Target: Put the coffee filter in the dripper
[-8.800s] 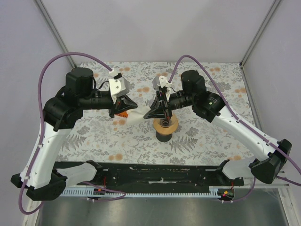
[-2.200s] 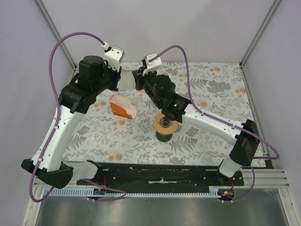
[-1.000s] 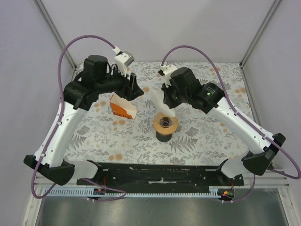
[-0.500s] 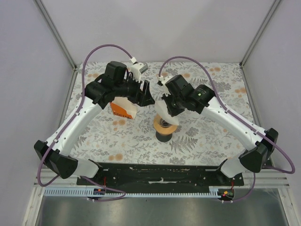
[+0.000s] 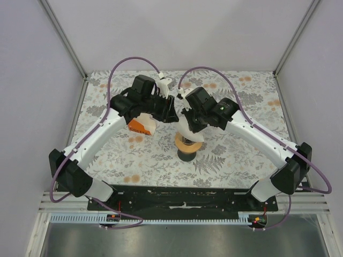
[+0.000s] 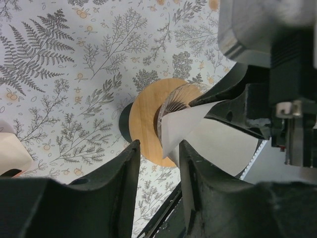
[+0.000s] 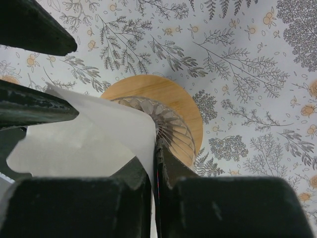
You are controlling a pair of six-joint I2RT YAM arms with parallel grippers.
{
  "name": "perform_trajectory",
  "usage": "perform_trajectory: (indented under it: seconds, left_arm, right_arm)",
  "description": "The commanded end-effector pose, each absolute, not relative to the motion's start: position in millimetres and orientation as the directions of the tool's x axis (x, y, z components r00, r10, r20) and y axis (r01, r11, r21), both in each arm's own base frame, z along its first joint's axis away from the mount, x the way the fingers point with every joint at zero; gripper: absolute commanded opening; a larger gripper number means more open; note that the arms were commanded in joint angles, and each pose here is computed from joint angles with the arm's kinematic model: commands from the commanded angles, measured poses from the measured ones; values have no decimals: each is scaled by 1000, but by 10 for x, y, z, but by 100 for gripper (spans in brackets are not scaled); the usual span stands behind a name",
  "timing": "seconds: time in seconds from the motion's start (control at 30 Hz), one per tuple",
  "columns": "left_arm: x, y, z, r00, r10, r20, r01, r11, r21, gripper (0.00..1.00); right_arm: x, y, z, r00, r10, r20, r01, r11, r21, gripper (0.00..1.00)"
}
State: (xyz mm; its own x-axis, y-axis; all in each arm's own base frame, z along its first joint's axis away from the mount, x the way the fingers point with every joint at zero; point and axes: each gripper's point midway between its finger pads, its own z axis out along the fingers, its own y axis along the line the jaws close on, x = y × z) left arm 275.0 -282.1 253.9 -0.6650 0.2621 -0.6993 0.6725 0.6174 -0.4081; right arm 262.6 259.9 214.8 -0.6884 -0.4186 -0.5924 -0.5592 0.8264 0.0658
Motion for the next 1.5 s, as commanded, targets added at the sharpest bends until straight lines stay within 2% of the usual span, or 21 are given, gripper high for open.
perform_trajectory:
  seconds: [0.0, 0.13, 0.4, 0.5, 0.7, 0.77, 0.93, 1.03, 1.23, 1.47]
  left_arm:
    - [2773, -2902, 2610, -637, 243, -731, 692, 597, -405, 38]
    - [2755, -2878, 2561, -644, 248, -723, 689, 600, -407, 22]
    - [2735, -2882, 2560, -644, 254, -722, 692, 596, -408, 2]
    - [2742, -2867, 2544, -643, 255, -722, 690, 601, -403, 2]
    - [2750, -2857, 2551, -639, 255, -726, 691, 605, -395, 2]
    - [2748, -2865, 2560, -639, 254, -726, 692, 602, -399, 2]
    - [2765, -2871, 2571, -637, 251, -729, 691, 604, -397, 2]
    - [2765, -2877, 2579, -637, 248, -730, 691, 604, -398, 2]
    - [2793, -2896, 2689, -625, 229, -746, 695, 599, -398, 4]
    - [2775, -2824, 2779, -644, 188, -742, 669, 609, -426, 25]
  right_arm:
    - [2680, 2707, 2151, -667, -407, -624, -574, 815, 83, 16]
    - [2723, 2701, 2221, -649, -397, -649, -578, 812, 80, 32]
    - [2754, 2724, 2654, -540, -400, -740, -639, 768, 51, 50]
    - [2767, 2686, 2722, -512, -415, -752, -650, 759, 24, 58]
    - [2787, 2606, 3030, -442, -412, -796, -656, 754, -26, 61]
    - [2779, 2588, 3105, -425, -408, -808, -659, 752, -33, 57]
    - [2578, 2742, 2915, -404, -475, -781, -769, 639, 9, 25]
    - [2498, 2756, 2696, -435, -496, -752, -780, 624, 40, 12]
    - [2487, 2727, 2349, -499, -513, -698, -755, 652, 61, 1]
    - [2552, 2792, 2101, -564, -500, -657, -716, 692, 89, 0]
